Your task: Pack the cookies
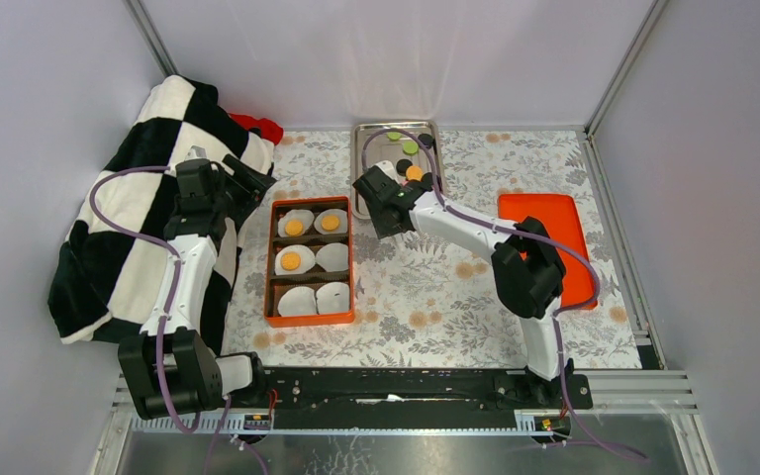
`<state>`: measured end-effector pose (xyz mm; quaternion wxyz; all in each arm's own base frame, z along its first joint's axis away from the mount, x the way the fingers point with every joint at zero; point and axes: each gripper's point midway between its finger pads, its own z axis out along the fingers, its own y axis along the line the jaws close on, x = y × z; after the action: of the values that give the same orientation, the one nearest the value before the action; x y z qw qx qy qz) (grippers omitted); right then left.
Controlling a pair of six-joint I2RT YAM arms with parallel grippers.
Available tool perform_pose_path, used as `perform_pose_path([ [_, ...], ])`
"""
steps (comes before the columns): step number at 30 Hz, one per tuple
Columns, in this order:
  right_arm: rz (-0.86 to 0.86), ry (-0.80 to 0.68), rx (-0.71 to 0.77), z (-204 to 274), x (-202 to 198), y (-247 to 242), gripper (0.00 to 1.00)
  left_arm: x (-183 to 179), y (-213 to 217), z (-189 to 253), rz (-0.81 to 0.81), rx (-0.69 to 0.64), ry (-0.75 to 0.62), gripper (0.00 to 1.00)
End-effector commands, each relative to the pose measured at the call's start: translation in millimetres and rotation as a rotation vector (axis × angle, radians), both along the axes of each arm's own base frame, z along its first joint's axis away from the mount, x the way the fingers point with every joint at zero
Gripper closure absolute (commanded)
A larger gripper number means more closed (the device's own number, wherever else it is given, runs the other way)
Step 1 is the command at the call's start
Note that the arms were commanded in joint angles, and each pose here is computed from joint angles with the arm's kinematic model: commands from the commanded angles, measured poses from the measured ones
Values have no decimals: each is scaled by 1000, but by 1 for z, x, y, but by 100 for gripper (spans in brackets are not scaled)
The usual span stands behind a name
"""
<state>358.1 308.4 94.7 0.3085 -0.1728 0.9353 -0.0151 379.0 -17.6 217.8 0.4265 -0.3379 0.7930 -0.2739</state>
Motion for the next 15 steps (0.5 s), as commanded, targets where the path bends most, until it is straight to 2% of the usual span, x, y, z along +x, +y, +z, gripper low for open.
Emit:
perform_pose_path([
  [1,-20,-31,10,10,24,-1,50,5,-1,5,-11,18,-23,22],
  [6,-8,0,14,3,23,-1,55,6,-2,2,-17,12,-17,22],
  [9,6,16,27,6,19,2,64,7,-4,-1,-28,-2,-10,22],
  [15,34,-4,106,40,12,7,77,7,-7,3,-39,-16,-18,22],
])
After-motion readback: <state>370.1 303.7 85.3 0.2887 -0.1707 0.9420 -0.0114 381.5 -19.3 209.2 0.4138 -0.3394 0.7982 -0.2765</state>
